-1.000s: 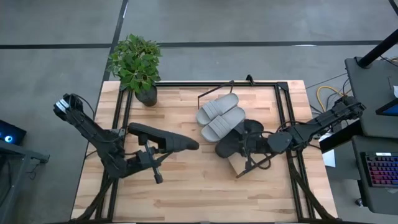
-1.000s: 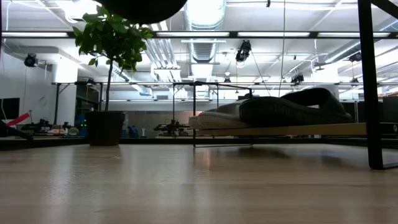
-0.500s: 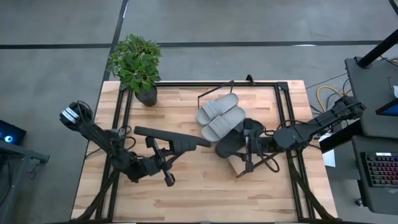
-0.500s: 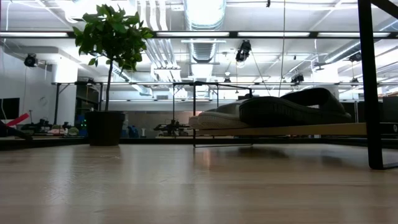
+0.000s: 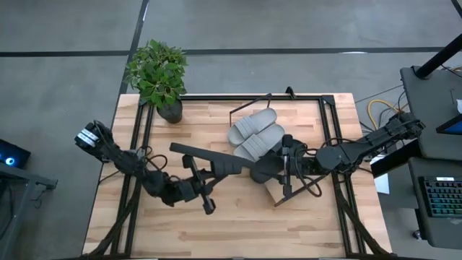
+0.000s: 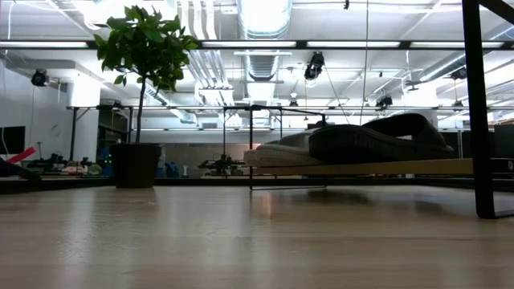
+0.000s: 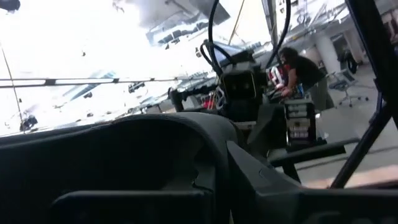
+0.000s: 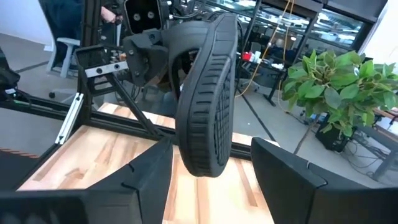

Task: Pick and place slides into the shelf
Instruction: Put the black slide on the shelf

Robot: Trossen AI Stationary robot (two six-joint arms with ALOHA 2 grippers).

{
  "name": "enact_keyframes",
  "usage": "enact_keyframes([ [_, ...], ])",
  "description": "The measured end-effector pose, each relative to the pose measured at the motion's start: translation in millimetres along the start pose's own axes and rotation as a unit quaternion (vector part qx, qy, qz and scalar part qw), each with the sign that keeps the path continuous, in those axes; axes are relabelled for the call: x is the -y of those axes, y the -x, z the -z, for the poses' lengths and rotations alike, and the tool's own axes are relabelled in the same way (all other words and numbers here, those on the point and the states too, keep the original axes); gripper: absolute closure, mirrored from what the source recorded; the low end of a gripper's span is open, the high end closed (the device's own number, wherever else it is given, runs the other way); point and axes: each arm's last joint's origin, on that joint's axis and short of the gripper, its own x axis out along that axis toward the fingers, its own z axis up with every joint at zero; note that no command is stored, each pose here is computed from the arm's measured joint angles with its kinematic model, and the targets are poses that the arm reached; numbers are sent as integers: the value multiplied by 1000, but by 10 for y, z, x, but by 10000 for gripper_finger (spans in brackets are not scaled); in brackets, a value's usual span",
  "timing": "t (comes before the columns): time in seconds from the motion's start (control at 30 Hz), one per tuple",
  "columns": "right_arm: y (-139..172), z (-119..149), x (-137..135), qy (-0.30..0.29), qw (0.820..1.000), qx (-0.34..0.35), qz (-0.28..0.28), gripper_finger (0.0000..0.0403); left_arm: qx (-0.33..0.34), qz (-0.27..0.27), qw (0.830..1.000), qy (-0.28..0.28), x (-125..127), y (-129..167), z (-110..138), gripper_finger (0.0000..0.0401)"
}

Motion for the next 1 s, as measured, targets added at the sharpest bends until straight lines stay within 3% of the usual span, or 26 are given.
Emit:
enact_keyframes([
  [0.67, -4, 4, 9, -13, 1000, -2, 2, 198, 24, 4, 1000, -6, 100, -275, 92, 401],
  [0.87, -4, 4, 8, -3, 1000, -1, 2, 231, 22, 4, 1000, -8, 103, -275, 96, 401],
  [1.0, -5, 5, 8, -2, 1000, -2, 2, 275, 20, 4, 1000, -8, 103, -274, 102, 401],
])
